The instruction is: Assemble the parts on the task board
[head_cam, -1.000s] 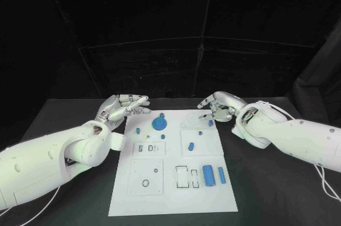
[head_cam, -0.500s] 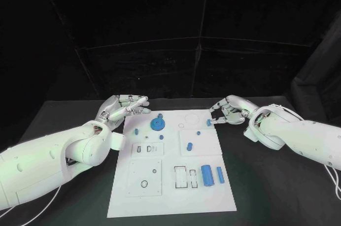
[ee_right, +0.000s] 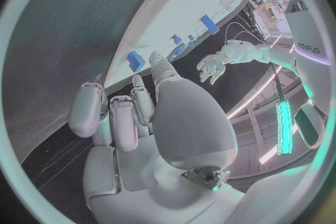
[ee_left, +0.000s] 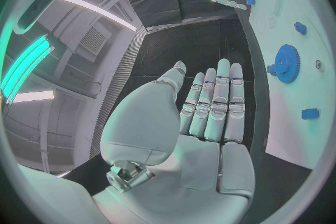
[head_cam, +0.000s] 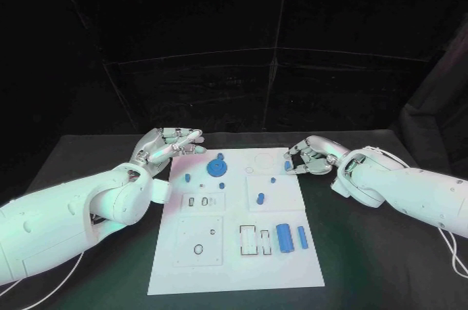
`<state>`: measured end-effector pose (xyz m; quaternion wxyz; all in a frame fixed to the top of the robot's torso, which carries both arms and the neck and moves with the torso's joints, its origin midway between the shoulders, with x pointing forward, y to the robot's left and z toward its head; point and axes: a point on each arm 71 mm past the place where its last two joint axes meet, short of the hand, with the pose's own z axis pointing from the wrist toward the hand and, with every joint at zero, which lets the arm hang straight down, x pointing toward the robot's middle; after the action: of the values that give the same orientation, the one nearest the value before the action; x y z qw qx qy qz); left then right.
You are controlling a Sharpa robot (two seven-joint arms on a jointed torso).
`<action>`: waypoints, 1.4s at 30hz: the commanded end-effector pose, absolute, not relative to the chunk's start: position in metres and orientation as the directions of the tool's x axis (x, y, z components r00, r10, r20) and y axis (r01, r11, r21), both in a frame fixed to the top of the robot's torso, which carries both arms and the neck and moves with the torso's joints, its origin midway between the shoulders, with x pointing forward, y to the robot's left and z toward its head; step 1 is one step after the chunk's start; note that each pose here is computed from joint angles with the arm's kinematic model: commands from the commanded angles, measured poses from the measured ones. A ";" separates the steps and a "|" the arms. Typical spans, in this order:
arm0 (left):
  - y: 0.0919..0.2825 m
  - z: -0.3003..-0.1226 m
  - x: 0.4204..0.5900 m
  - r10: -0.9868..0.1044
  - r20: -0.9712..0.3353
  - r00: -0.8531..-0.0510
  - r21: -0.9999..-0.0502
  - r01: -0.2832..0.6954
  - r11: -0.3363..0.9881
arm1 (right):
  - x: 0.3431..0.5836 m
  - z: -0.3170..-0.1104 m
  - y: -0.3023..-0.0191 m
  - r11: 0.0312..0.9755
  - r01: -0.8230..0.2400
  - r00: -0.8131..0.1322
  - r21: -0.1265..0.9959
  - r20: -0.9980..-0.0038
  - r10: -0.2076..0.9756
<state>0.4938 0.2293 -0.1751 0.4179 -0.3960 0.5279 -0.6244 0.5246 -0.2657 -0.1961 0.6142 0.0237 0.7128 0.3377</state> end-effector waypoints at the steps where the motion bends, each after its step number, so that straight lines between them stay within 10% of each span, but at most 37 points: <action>1: 0.228 -0.173 0.493 -0.935 0.053 -0.351 -0.988 0.117 -0.100 | 0.527 -0.198 -0.264 0.778 -0.389 -0.253 0.493 -0.869 0.425; 42: 0.231 -0.174 0.494 -0.936 0.052 -0.348 -0.989 0.114 -0.097 | 0.533 -0.200 -0.263 0.804 -0.364 -0.184 0.471 -0.882 0.434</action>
<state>0.4942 0.2316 -0.1755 0.4193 -0.3967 0.5279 -0.6230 0.5317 -0.2622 -0.2054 0.6145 0.0198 0.7218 0.3178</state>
